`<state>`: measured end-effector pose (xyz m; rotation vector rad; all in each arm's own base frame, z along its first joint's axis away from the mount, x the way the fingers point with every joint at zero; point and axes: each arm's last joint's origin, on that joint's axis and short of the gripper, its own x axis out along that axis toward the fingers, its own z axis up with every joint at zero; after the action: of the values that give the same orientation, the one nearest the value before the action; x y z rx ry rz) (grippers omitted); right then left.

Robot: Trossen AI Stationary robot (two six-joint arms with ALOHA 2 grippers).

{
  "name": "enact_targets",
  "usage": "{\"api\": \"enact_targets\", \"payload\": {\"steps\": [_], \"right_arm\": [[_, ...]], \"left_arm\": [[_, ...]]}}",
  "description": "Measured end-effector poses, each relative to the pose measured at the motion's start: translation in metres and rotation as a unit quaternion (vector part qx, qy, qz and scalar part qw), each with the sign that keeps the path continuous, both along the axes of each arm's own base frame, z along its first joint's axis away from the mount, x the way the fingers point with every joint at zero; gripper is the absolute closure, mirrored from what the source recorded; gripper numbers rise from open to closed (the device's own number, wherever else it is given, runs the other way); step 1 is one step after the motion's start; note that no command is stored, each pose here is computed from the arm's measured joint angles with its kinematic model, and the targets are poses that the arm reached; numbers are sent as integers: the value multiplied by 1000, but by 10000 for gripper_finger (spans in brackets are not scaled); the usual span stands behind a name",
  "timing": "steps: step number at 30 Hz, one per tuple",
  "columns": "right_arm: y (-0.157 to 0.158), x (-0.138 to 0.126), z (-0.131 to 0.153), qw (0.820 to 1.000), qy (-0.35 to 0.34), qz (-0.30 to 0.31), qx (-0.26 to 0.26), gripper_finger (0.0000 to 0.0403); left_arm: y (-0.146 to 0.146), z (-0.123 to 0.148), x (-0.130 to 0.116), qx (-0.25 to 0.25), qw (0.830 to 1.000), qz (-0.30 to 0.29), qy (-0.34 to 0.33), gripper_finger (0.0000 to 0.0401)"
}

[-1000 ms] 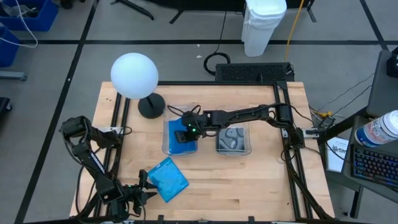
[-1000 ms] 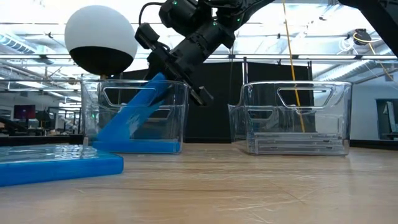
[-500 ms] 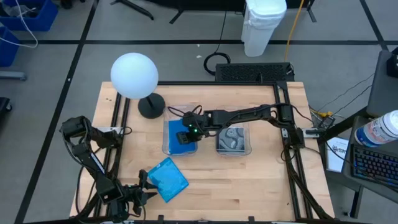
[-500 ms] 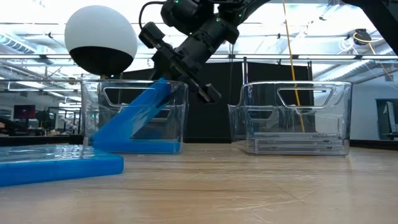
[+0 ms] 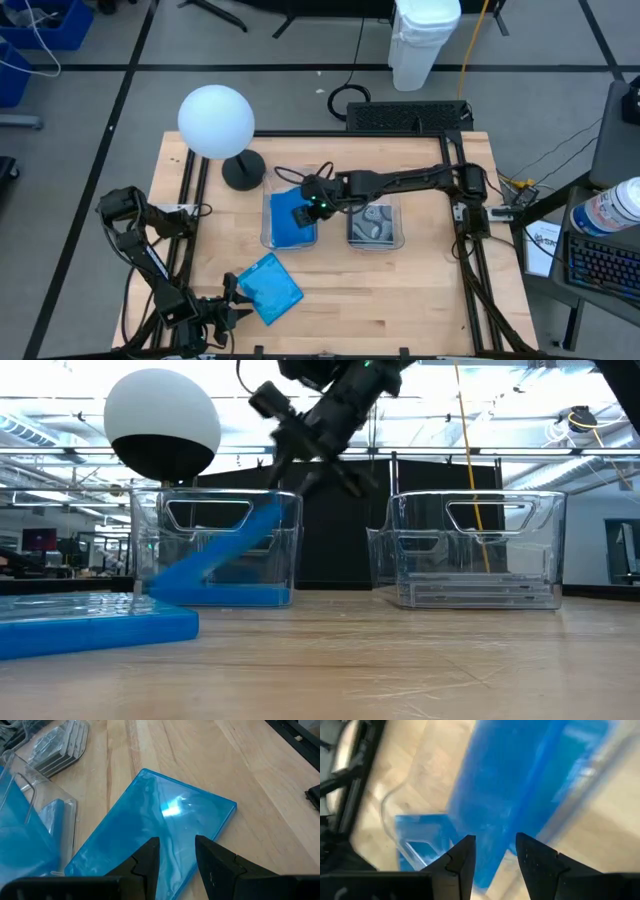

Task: Pick & place jewel cases by type
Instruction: Put the blue CD case into the left transparent bin

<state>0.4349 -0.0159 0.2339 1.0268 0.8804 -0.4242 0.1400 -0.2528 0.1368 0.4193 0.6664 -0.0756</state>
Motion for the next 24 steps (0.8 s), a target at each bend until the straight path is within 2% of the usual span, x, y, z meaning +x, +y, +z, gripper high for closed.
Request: {"api": "enact_targets", "payload": {"steps": [8, 11, 13, 15, 19, 21, 24], "right_arm": [[2, -31, 48, 995, -3, -15, -99, 273], [16, -43, 71, 990, -30, 7, -136, 273], [33, -50, 85, 981, -56, 45, -182, 273], [57, -58, 98, 963, -77, 82, -247, 273], [122, -69, 109, 911, -123, 136, -369, 273], [155, -70, 107, 886, -155, 165, -405, 273], [199, -69, 98, 855, -202, 213, -428, 273]], "left_arm": [[0, 0, 0, -12, 1000, 5, 0, 270], [0, 0, 0, -12, 1000, 5, 1, 270], [0, 0, 0, -12, 1000, 6, 1, 270], [0, 0, 0, -12, 1000, 6, 1, 270], [0, 0, 0, -19, 1000, 12, -1, 270], [0, 0, 1, -19, 1000, 15, -4, 270], [0, 1, 3, -32, 999, 27, -9, 270]]}}
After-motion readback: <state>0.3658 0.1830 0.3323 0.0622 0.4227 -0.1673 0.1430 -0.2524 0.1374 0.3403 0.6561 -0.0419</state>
